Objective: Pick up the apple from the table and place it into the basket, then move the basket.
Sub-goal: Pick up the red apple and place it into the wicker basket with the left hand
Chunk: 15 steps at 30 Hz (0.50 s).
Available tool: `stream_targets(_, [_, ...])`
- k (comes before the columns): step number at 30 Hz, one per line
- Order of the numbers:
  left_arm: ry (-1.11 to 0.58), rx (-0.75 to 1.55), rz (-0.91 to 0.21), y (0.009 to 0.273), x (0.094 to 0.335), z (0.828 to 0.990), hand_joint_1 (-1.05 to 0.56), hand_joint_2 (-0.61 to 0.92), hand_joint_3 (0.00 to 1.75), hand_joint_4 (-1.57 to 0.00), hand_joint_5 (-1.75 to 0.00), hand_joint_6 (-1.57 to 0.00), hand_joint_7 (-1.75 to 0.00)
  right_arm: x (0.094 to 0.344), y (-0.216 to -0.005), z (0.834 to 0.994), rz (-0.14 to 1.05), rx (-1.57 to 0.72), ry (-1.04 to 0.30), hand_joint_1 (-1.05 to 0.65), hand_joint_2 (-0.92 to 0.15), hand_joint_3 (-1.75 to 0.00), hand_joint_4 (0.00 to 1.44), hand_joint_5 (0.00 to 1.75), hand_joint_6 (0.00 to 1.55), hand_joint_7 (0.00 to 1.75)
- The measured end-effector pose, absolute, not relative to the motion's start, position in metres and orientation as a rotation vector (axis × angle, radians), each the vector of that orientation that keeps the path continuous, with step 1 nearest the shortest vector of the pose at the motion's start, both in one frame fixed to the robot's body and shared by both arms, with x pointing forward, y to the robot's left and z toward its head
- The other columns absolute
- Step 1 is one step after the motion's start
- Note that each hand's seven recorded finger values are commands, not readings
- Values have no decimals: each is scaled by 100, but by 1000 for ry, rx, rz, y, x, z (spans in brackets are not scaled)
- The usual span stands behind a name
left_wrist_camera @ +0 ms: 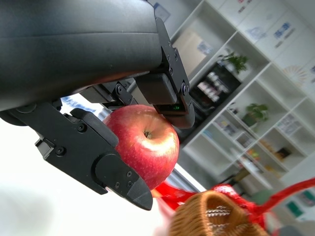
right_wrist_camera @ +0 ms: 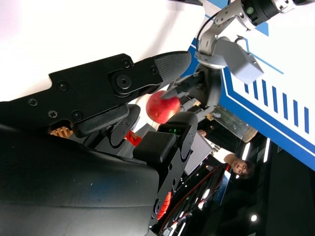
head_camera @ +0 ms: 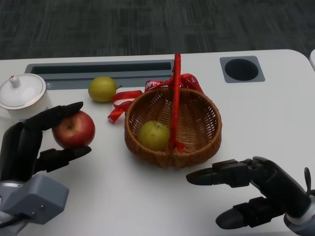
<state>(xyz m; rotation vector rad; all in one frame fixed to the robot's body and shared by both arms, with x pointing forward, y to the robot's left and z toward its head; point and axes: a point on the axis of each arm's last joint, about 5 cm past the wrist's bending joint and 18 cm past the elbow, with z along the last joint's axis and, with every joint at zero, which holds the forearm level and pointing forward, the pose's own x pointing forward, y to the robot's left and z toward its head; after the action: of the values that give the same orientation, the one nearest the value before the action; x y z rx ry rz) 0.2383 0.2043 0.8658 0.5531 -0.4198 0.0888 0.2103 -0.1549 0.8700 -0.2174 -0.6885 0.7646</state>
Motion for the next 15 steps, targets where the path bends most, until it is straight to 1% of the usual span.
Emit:
stream_targets(4, [-452,527,69,203,238,874,-8,81,0,-124,-2,-110,-1,210,-155,870,764,-217,-689,-50,-92,0,87,0,78,0])
stream_targets(8, [-425,524,64,204,239,874,-6,80,0,-124,-2,-111,-1,210,-154,870,762,-215,-690,-50,-92,0,87,0,78,0])
stream_targets(11, [-415,497,57,202,237,873,-8,80,0,-124,-1,-111,-1,210,-154,870,761,-213,-690,-49,-92,0,87,0,78,0])
stream_targets(15, [-445,445,26,196,236,880,-11,81,0,-123,0,-111,0,210,-154,870,758,-210,-690,-49,-92,0,87,0,78,0])
